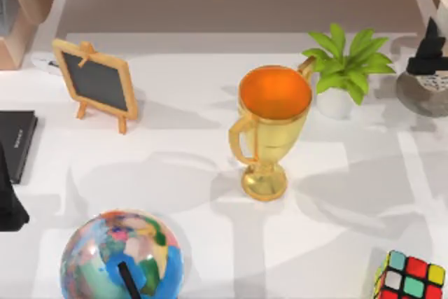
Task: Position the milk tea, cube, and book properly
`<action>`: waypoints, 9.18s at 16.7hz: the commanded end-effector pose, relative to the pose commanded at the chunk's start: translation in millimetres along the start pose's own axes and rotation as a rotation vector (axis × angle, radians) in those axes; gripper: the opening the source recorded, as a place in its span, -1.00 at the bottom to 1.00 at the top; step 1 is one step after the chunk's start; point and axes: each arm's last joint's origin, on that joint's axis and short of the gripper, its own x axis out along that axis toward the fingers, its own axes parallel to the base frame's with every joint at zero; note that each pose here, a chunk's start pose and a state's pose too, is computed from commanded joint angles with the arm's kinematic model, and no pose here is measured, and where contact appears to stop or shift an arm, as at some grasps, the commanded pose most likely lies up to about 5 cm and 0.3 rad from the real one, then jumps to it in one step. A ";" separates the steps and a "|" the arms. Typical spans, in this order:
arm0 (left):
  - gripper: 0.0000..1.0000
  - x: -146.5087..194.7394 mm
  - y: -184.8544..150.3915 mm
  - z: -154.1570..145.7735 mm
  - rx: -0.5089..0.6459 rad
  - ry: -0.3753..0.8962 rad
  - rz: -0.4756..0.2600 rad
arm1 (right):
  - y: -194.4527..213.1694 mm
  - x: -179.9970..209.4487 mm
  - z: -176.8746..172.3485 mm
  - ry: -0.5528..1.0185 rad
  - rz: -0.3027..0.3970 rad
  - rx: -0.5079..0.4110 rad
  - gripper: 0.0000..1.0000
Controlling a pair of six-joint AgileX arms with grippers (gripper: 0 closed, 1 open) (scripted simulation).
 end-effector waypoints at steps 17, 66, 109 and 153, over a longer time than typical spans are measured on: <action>1.00 0.0 0.0 0.0 0.000 0.000 0.000 | 0.0 0.0 0.0 0.000 0.000 0.000 1.00; 1.00 0.0 0.0 0.0 0.000 0.000 0.000 | 108.9 -115.0 123.7 0.949 -0.009 0.537 1.00; 1.00 0.0 0.0 0.0 0.000 0.000 0.000 | 120.6 -202.0 54.8 1.540 -0.287 0.305 -0.81; 1.00 0.0 0.0 0.0 0.000 0.000 0.000 | 112.5 -18.2 299.3 -0.011 0.002 0.008 -1.00</action>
